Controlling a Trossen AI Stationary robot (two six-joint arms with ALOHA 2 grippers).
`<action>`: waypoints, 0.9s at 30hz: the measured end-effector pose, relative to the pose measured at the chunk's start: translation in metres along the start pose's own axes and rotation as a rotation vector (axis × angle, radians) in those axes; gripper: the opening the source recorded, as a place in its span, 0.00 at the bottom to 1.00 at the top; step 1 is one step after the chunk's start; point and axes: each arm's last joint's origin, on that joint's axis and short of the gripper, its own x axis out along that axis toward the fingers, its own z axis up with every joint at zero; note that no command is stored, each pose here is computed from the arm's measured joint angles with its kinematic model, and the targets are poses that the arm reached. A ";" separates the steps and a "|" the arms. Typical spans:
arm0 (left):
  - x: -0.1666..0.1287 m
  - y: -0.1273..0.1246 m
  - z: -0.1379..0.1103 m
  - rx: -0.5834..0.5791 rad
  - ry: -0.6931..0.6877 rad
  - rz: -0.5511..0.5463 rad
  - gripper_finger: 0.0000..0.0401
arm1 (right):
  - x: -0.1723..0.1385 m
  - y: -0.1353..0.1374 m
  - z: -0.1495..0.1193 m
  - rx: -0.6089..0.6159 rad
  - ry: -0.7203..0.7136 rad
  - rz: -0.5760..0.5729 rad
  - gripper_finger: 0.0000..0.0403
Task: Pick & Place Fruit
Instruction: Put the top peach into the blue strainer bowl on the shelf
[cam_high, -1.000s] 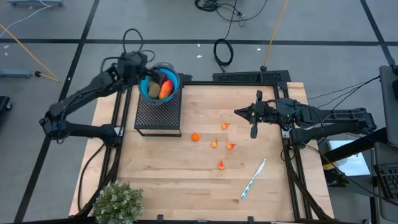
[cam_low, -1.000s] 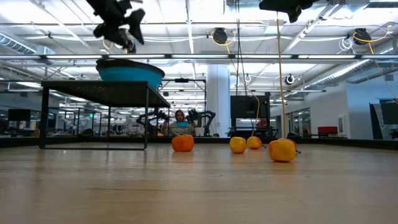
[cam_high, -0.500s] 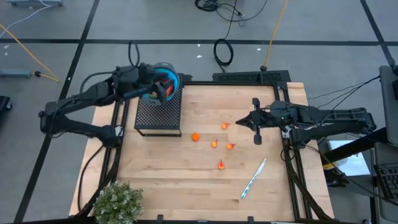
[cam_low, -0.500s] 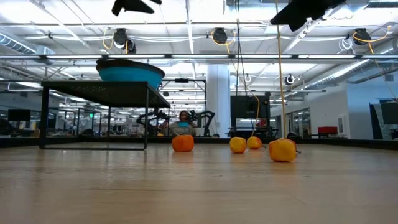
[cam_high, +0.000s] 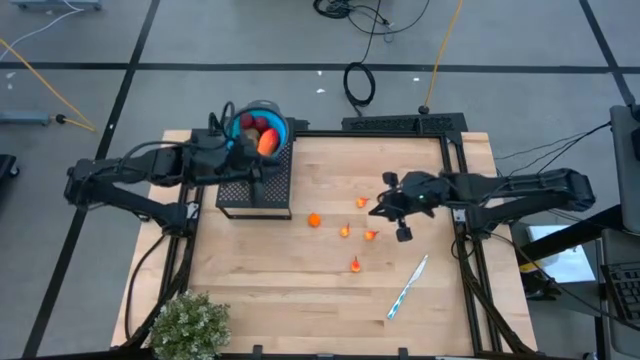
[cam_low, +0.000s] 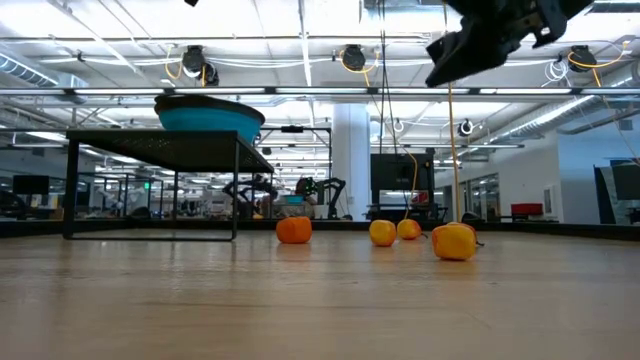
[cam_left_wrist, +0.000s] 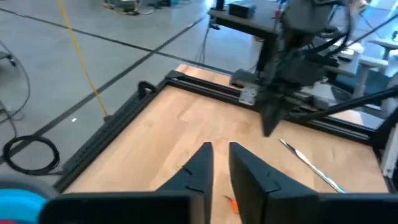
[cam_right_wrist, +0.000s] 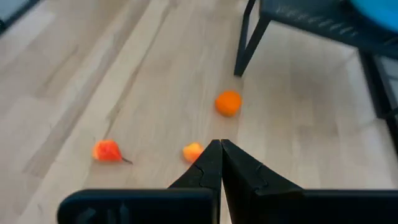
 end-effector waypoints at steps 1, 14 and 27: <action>0.000 -0.002 -0.001 0.004 0.000 -0.007 0.09 | 0.004 0.000 -0.001 0.001 0.015 0.004 0.00; -0.030 0.005 -0.042 0.020 -0.146 -0.065 0.04 | 0.041 -0.010 -0.018 -0.116 0.186 -0.020 0.12; -0.074 0.029 -0.083 0.007 -0.269 -0.130 0.05 | 0.076 -0.047 -0.044 -0.098 0.279 -0.083 0.48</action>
